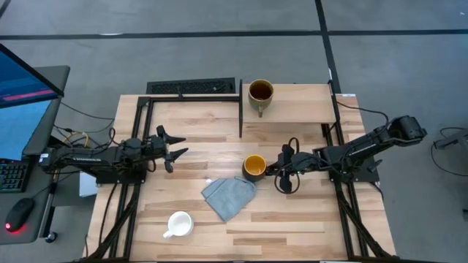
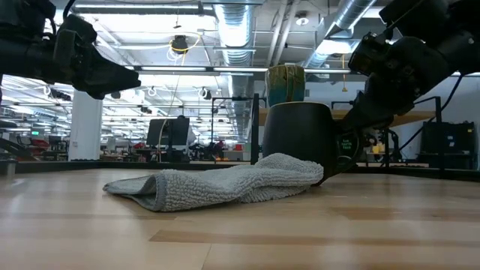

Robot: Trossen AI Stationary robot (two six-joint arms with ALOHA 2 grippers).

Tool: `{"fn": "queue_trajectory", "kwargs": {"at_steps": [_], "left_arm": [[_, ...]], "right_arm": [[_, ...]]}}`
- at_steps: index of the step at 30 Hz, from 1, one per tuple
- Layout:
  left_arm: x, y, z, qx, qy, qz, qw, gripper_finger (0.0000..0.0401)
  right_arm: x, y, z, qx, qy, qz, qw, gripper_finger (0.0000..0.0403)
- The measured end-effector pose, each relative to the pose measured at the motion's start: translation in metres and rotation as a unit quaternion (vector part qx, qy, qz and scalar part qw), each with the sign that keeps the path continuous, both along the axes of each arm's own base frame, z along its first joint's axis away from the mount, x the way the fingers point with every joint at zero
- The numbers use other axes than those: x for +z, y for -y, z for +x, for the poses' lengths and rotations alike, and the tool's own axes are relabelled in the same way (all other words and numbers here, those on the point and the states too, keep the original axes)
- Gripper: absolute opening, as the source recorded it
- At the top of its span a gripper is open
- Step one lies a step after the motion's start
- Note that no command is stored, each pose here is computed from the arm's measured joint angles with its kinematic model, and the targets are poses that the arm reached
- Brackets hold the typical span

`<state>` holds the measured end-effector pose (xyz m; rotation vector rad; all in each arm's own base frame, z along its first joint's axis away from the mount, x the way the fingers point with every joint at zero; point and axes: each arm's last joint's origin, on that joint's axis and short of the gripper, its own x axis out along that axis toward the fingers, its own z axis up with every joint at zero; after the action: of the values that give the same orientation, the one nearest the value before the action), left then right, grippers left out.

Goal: Stack small to large cups/mugs on shelf
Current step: Put the yellow mug on the shelf

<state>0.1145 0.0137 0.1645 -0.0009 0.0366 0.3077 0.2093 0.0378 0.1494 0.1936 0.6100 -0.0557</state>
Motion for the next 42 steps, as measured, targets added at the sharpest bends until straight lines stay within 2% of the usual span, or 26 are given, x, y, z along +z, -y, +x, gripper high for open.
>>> {"fn": "queue_trajectory", "kwargs": {"at_steps": [14, 22, 25, 29, 42], "left_arm": [[-0.0001, 0.0, 0.0, 0.0, 0.0, 0.0, 1.0, 0.019], [-0.0001, 0.0, 0.0, 0.0, 0.0, 0.0, 1.0, 0.019], [0.0, 0.0, 0.0, 0.0, 0.0, 0.0, 1.0, 0.019], [0.0, 0.0, 0.0, 0.0, 0.0, 0.0, 1.0, 0.019], [-0.0004, 0.0, 0.0, 0.0, -0.003, 0.003, 1.0, 0.019]], "right_arm": [[0.0, -0.0001, 0.0, 0.006, -0.001, 0.004, 1.0, 0.0081], [-0.0019, 0.0035, -0.0009, -0.015, -0.016, 0.041, 0.999, 0.0115], [-0.0023, 0.0068, -0.001, -0.021, -0.021, 0.045, 0.999, 0.0109], [-0.0027, 0.0091, -0.0007, -0.019, -0.022, 0.04, 0.999, 0.0081], [-0.0019, 0.0094, -0.0015, -0.002, -0.021, 0.013, 1.0, 0.0081]]}}
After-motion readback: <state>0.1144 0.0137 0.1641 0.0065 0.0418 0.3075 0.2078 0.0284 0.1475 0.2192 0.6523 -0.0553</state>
